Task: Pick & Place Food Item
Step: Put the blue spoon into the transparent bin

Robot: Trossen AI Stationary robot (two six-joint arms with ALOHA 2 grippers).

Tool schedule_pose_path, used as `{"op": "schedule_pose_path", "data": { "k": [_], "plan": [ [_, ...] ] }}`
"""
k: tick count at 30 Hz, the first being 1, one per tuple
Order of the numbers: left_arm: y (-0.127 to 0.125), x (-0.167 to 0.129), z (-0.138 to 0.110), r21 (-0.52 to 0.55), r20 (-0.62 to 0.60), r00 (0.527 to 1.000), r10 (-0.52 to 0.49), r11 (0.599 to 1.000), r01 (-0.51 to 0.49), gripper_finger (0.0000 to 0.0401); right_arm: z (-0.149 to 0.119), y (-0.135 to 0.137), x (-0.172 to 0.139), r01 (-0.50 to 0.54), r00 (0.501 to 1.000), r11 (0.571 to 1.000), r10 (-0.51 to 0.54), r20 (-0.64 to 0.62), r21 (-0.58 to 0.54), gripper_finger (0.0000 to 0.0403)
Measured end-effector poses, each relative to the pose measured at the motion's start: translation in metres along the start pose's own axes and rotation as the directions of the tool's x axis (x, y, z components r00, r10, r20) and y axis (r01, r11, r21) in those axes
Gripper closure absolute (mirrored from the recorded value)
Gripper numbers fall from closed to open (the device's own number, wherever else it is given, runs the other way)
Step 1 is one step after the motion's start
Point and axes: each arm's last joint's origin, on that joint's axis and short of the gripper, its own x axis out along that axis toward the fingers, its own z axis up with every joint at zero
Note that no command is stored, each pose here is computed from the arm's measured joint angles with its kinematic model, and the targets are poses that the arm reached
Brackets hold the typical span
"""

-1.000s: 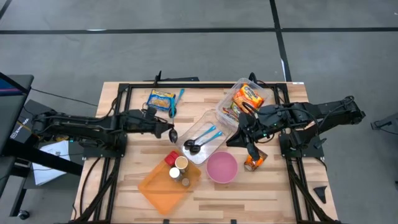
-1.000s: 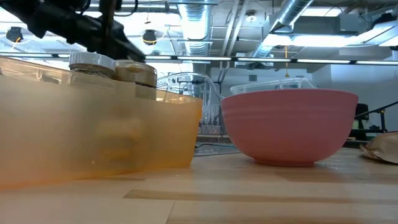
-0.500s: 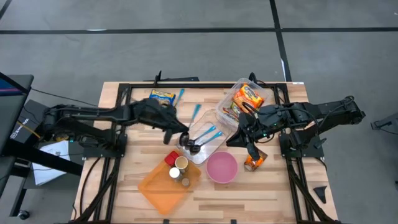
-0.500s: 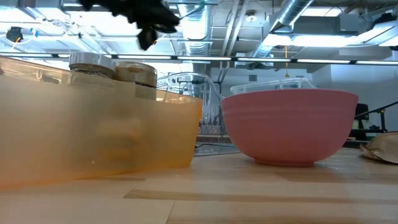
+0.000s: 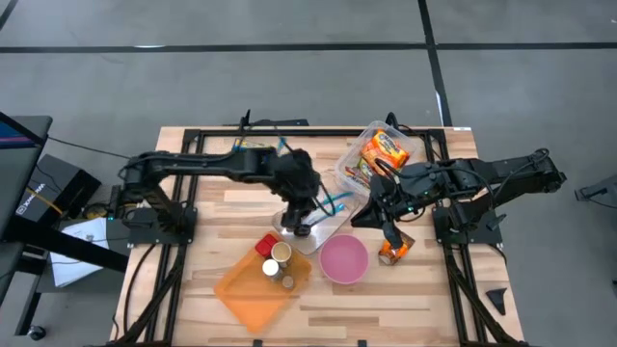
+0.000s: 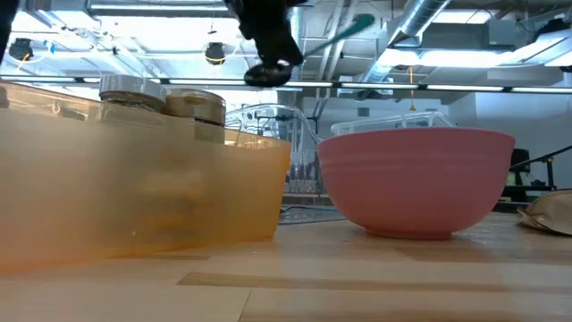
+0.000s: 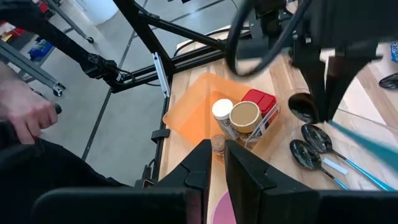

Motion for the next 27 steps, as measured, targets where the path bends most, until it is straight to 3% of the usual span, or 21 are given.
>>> {"op": "schedule_pose_path", "data": {
  "k": [5, 12, 27],
  "plan": [
    [-0.003, 0.025, 0.005, 0.069, -0.137, 0.989, 0.052, 0.997, -0.043, 0.0401, -0.001, 0.0, 0.0, 0.002, 1.0, 1.0, -0.002, -0.005, -0.004, 0.0361],
    [-0.001, 0.057, -0.004, 0.06, -0.294, 0.95, 0.101, 0.994, -0.087, 0.0401, -0.001, -0.001, 0.0, 0.006, 1.0, 1.0, -0.006, -0.014, -0.007, 0.0361],
    [0.019, 0.085, -0.027, -0.051, -0.419, 0.904, 0.089, 0.991, -0.121, 0.0401, -0.001, -0.001, 0.0, 0.006, 1.0, 1.0, -0.006, -0.014, -0.007, 0.0361]
  ]
}}
